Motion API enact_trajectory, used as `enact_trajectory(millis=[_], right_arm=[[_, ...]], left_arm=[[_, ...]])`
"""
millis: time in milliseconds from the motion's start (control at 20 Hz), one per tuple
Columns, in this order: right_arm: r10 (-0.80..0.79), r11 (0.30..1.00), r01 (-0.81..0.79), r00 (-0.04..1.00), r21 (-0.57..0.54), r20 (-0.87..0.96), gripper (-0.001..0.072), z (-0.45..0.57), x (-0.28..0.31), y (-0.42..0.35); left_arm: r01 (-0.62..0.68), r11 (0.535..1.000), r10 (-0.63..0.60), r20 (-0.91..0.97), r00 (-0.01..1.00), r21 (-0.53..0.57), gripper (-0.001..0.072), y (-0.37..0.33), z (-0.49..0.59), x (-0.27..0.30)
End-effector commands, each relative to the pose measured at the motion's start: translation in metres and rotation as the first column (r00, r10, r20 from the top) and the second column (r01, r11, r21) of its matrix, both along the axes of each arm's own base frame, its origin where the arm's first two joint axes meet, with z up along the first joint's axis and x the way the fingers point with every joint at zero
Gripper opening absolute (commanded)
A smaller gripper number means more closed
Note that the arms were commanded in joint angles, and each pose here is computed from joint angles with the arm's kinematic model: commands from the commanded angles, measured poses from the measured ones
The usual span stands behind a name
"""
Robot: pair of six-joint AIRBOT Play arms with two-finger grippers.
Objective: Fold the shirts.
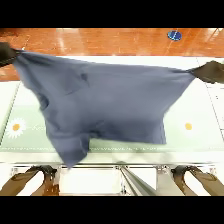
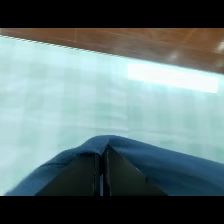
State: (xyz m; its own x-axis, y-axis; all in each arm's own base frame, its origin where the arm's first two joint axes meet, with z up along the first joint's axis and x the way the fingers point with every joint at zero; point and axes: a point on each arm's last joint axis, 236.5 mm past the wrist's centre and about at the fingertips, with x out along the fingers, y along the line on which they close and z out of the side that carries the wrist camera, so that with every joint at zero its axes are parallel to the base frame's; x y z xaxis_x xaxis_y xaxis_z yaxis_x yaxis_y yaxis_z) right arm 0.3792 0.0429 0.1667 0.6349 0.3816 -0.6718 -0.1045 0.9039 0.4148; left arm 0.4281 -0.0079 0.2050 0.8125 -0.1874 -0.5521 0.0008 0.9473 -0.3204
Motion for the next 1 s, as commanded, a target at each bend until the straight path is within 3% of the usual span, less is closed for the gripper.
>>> enact_trajectory(millis=[0,100,450,700,950], right_arm=[[-0.032,0.998,0.036,0.998,0.057,-0.062,0.0023,-0.068,0.074,-0.012],[-0.022,0.997,0.031,0.992,0.074,-0.127,0.0023,-0.102,0.106,-0.017],[-0.057,0.986,0.087,0.978,0.14,-0.203,0.0023,-0.152,0.175,-0.027],[-0.057,0.987,0.089,0.972,0.134,-0.227,0.0023,-0.166,0.177,-0.029],[0.051,0.997,-0.023,0.929,0.079,-0.366,0.0023,-0.188,0.138,-0.022]], left_arm=[[-0.06,0.987,0.056,-0.033,0.998,-0.15,0.0018,-0.004,-0.054,0.08],[-0.052,0.976,0.037,-0.072,0.997,-0.212,0.0018,-0.016,-0.08,0.117],[-0.031,0.975,-0.02,-0.223,0.975,-0.222,0.0018,-0.033,-0.172,0.165],[-0.028,0.979,-0.025,-0.257,0.966,-0.202,0.0017,-0.03,-0.194,0.165],[0.128,0.986,-0.161,-0.408,0.899,-0.107,0.0018,-0.023,-0.228,0.125]])
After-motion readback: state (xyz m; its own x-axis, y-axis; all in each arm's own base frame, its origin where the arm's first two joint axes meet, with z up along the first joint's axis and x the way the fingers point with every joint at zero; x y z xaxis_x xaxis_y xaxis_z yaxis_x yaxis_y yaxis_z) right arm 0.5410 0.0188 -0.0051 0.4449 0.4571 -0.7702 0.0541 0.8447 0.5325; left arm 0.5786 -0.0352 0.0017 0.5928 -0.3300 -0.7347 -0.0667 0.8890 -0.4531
